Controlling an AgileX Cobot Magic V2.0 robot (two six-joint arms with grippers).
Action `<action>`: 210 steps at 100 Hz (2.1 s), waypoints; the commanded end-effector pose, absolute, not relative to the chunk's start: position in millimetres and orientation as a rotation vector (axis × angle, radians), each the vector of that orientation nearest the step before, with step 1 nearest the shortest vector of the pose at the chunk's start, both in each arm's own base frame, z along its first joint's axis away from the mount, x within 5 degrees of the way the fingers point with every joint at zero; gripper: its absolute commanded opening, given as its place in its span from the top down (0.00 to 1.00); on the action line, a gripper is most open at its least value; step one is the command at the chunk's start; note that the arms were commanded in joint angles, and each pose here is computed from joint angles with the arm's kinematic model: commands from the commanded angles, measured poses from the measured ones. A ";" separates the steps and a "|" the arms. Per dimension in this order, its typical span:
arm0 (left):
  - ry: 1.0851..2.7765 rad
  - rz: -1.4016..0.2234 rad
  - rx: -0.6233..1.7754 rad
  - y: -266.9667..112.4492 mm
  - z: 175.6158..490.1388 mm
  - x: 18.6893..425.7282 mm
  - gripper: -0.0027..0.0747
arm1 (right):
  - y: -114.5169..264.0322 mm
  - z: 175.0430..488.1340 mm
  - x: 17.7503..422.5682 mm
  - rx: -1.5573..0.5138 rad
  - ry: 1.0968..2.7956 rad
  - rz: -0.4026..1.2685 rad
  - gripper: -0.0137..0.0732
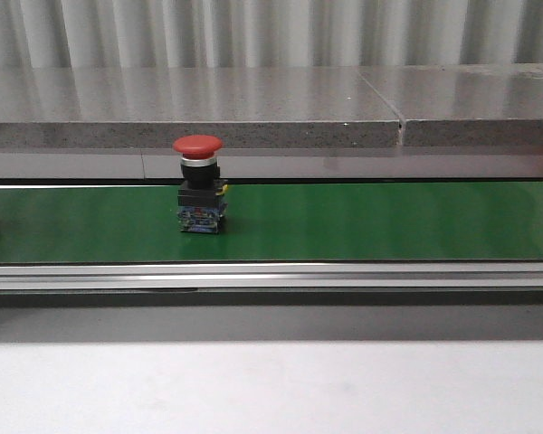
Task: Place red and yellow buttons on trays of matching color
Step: 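Lower the yellow button onto the belt and open the left gripper, then move the right gripper above the red button riding on the belt, then close the right gripper on the red button and lift it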
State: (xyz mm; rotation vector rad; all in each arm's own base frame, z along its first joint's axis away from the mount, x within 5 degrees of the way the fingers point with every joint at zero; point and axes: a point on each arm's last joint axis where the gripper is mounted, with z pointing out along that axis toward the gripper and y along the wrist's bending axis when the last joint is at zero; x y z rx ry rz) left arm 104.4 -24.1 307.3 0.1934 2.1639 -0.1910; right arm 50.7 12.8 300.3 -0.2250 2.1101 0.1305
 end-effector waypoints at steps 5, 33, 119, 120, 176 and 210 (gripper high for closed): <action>2.048 -0.215 0.180 -24.4 317.5 99.3 0.99 | 13.2 311.9 57.2 -0.222 2.042 0.120 0.92; 2.044 -0.211 0.182 -24.0 317.6 98.0 0.99 | 23.0 324.7 83.9 -0.287 2.145 0.164 0.92; 2.044 -0.211 0.182 -24.0 317.6 98.0 0.99 | 115.5 363.4 241.3 -0.544 2.460 0.341 0.13; 2.044 -0.211 0.182 -24.0 317.6 98.0 0.99 | 117.5 363.2 244.0 -0.550 2.466 0.341 0.13; 2.044 -0.211 0.182 -24.0 317.6 98.0 0.99 | 180.6 332.1 315.2 -0.685 2.562 0.352 0.13; 2.044 -0.211 0.182 -24.0 317.6 98.0 0.99 | 188.3 301.2 340.2 -0.706 2.575 0.272 0.23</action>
